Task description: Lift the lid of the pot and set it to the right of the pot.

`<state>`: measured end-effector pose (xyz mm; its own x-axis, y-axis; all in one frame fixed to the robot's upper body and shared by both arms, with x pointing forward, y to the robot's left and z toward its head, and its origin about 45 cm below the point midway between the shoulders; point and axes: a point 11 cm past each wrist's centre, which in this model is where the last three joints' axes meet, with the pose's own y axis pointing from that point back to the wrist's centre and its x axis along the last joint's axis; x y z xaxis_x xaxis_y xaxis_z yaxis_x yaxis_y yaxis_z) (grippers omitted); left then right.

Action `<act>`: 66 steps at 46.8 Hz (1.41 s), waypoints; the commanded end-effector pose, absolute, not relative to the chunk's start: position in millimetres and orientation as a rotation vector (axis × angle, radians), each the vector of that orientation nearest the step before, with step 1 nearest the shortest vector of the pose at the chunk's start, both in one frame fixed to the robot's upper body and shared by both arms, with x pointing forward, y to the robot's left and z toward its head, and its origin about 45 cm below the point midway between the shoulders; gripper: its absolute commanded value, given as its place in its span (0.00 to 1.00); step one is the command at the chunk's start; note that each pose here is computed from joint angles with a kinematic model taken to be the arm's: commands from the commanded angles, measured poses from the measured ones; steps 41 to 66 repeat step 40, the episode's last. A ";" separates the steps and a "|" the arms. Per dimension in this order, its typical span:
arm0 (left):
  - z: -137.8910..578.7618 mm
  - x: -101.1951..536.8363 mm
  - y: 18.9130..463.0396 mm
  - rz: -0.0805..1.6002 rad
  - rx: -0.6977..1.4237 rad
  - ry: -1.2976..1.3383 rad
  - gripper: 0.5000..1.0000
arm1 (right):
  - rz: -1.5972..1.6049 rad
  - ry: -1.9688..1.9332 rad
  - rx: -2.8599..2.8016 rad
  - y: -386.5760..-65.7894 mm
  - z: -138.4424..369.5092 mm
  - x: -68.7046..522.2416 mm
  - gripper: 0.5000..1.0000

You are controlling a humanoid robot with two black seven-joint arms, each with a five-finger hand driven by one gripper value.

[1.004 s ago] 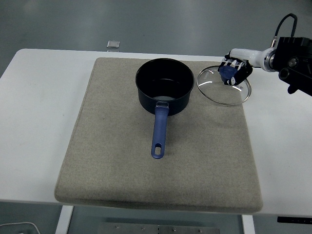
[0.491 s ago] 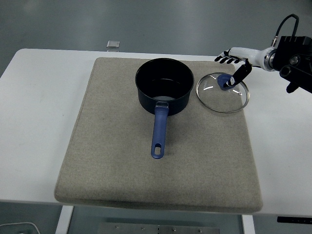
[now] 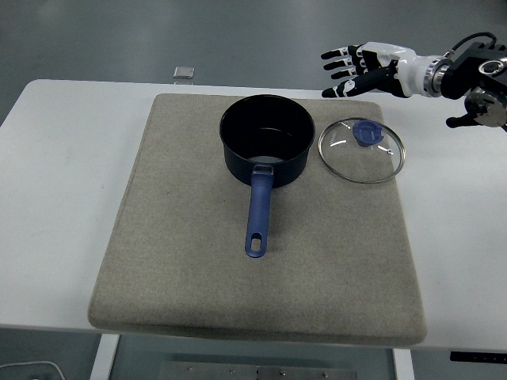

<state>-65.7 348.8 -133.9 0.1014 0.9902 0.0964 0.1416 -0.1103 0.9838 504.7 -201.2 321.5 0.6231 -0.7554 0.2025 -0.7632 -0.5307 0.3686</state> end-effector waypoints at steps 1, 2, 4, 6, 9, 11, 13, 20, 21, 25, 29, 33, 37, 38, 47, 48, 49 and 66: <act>-133.9 -65.5 348.8 1.141 1.437 1.193 1.00 | -0.131 -1.278 2.508 -201.0 324.2 505.5 0.81; -133.8 -66.6 348.8 1.140 1.439 1.195 1.00 | -0.171 -1.296 2.528 -200.2 324.8 505.7 0.81; -133.9 -65.7 348.8 1.141 1.438 1.194 1.00 | -0.249 -1.327 2.558 -200.4 322.8 505.2 0.81; -133.9 -65.7 348.8 1.141 1.438 1.194 1.00 | -0.322 -1.343 2.587 -197.3 319.9 504.2 0.81; -133.9 -65.7 348.8 1.141 1.438 1.194 1.00 | -0.420 -1.354 2.635 -186.8 317.7 503.1 0.81; -133.9 -65.7 348.8 1.141 1.438 1.194 1.00 | -0.487 -1.367 2.658 -184.9 315.2 502.2 0.81; -133.9 -65.7 348.8 1.141 1.438 1.194 1.00 | -0.556 -1.388 2.678 -185.2 313.0 501.6 0.81; -133.9 -65.7 348.8 1.141 1.438 1.194 1.00 | -0.766 -1.453 2.730 -186.7 305.8 500.0 0.80; -133.9 -65.7 348.8 1.141 1.438 1.194 1.00 | -0.790 -1.453 2.737 -184.5 304.3 499.4 0.81; -133.8 -66.6 348.8 1.140 1.439 1.195 1.00 | -0.819 -1.457 2.742 -180.1 298.9 498.8 0.81; -133.9 -65.5 348.8 1.141 1.437 1.193 1.00 | -0.821 -1.477 2.732 -183.5 297.2 500.5 0.81; -133.9 -65.7 348.8 1.141 1.438 1.194 1.00 | -0.821 -1.468 2.729 -183.3 293.2 499.1 0.81; -133.8 -66.4 348.7 1.141 1.438 1.194 1.00 | -0.817 -1.460 2.733 -183.0 292.9 498.6 0.81; -133.9 -65.5 348.8 1.141 1.437 1.193 1.00 | -0.817 -1.460 2.732 -183.2 292.1 498.4 0.81; -133.9 -65.7 348.8 1.141 1.438 1.194 1.00 | -0.817 -1.460 2.732 -183.2 292.1 498.4 0.81; -133.9 -65.7 348.8 1.141 1.438 1.194 1.00 | -0.817 -1.460 2.732 -183.2 292.1 498.4 0.81; -133.9 -65.7 348.8 1.141 1.438 1.194 1.00 | -0.817 -1.460 2.732 -183.2 292.1 498.4 0.81; -133.9 -65.7 348.8 1.141 1.438 1.194 1.00 | -0.817 -1.460 2.732 -183.2 292.1 498.4 0.81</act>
